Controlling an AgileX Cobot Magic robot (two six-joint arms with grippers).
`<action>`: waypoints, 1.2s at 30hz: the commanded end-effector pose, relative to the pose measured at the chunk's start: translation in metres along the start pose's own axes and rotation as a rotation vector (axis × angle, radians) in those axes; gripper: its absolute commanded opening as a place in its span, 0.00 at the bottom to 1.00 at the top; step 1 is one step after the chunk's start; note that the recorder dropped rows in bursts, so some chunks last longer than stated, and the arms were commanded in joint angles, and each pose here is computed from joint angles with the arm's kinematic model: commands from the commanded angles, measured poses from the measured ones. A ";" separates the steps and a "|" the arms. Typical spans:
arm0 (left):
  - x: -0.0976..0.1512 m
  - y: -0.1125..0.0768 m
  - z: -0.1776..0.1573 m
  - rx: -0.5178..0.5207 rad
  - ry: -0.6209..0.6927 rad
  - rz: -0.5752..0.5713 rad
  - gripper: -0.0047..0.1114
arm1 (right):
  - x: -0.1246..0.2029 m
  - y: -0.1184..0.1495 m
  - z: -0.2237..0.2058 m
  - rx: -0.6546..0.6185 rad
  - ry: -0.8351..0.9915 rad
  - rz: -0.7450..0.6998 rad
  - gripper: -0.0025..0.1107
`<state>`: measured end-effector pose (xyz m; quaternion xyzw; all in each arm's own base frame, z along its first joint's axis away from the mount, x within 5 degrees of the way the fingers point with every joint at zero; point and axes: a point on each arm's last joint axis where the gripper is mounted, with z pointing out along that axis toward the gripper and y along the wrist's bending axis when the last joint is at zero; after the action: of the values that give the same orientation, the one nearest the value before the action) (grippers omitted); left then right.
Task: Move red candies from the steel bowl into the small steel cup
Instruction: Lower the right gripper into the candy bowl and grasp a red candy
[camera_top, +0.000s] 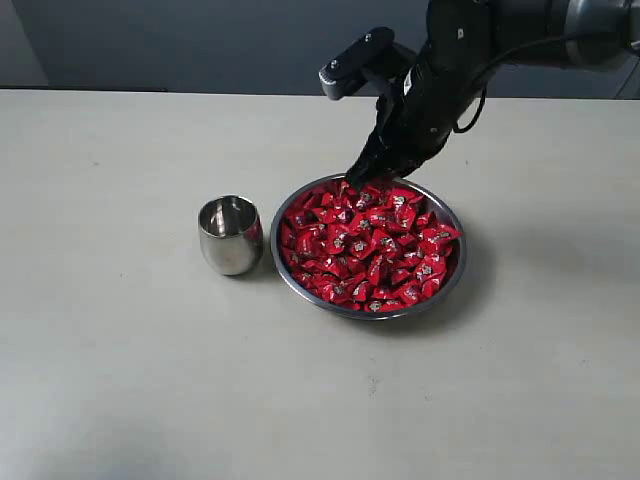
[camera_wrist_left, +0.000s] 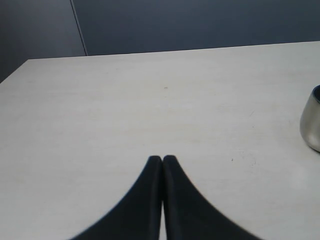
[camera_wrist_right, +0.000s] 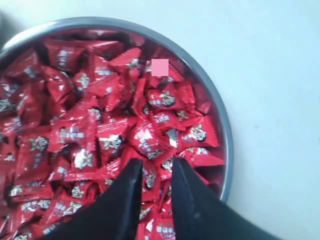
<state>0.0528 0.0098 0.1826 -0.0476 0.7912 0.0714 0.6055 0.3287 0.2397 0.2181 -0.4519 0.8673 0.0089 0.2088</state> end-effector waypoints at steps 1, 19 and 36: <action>0.000 0.000 0.000 -0.003 -0.012 -0.001 0.04 | -0.009 -0.006 0.001 0.006 0.090 0.084 0.22; 0.000 0.000 0.000 -0.003 -0.012 -0.001 0.04 | -0.002 0.002 0.055 -0.058 0.244 0.176 0.22; 0.000 0.000 0.000 -0.003 -0.012 -0.001 0.04 | -0.007 0.003 0.058 -0.076 0.198 0.217 0.48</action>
<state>0.0528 0.0098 0.1826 -0.0476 0.7912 0.0714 0.6055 0.3477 0.2576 0.1645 -0.3638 0.9269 0.0166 0.0901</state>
